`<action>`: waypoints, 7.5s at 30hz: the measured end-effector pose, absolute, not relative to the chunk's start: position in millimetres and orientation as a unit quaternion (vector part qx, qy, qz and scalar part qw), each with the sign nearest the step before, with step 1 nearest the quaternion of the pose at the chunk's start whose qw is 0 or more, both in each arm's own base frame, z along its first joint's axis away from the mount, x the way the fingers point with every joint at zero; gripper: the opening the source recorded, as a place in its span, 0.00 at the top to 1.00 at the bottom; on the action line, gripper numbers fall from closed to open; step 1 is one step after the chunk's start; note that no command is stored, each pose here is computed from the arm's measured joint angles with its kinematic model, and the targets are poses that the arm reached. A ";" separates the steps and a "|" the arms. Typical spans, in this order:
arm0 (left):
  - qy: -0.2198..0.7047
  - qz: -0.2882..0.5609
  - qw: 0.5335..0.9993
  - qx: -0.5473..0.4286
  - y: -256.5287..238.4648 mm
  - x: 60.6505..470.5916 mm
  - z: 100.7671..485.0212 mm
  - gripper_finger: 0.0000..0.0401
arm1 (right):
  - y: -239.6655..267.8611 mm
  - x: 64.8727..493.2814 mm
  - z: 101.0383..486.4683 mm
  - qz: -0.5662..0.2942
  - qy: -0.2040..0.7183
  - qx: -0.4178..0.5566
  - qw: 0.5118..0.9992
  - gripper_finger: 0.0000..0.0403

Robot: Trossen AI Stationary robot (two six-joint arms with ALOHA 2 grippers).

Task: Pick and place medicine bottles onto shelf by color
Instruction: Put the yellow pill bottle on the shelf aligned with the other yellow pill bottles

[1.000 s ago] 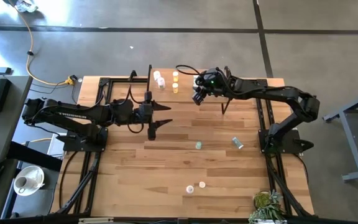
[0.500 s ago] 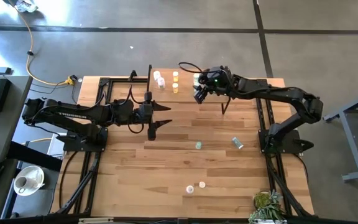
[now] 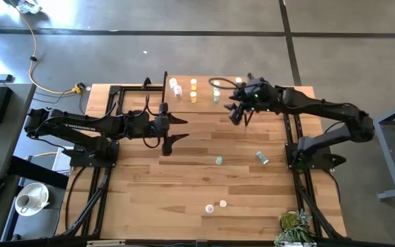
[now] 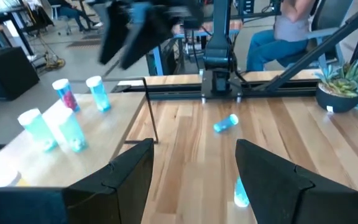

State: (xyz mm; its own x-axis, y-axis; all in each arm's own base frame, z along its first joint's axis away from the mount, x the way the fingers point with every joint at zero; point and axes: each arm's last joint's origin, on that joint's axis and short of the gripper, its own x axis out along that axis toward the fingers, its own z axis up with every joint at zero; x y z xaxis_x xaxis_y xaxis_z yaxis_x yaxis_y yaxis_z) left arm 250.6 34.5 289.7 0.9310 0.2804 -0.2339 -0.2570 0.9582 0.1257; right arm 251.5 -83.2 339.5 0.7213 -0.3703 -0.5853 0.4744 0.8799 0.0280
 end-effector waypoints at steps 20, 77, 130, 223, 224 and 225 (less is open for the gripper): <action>0.196 0.138 0.971 0.010 33.8 246.1 275.6 0.46 | -3.5 234.2 297.6 -0.118 0.464 0.075 0.875 0.50; 0.375 0.101 0.921 -0.016 -51.8 264.8 198.7 0.46 | 154.7 229.5 197.1 0.135 0.337 0.024 0.931 0.50; 0.352 0.101 0.930 -0.027 -52.4 268.1 202.4 0.46 | 199.8 254.1 109.5 0.105 0.324 0.025 0.940 0.62; 0.258 0.074 0.963 -0.012 -5.5 320.8 236.1 0.46 | 45.9 326.4 212.0 -0.019 0.279 0.049 0.959 0.79; 0.256 0.074 0.964 -0.011 -5.5 322.8 234.3 0.46 | 45.9 326.2 211.5 -0.020 0.281 0.050 0.958 0.79; 0.254 0.074 0.964 -0.011 -5.6 324.8 232.3 0.46 | 46.0 326.3 211.5 -0.021 0.281 0.053 0.958 0.79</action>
State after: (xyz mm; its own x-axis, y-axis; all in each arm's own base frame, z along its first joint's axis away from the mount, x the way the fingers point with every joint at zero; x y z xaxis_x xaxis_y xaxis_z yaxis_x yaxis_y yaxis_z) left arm 324.8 -5.6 232.3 0.8600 0.1374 -0.4914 -0.1483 0.9888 0.0169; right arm 326.3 46.0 211.5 0.8415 -0.0098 -0.5402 0.0697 0.9935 0.0905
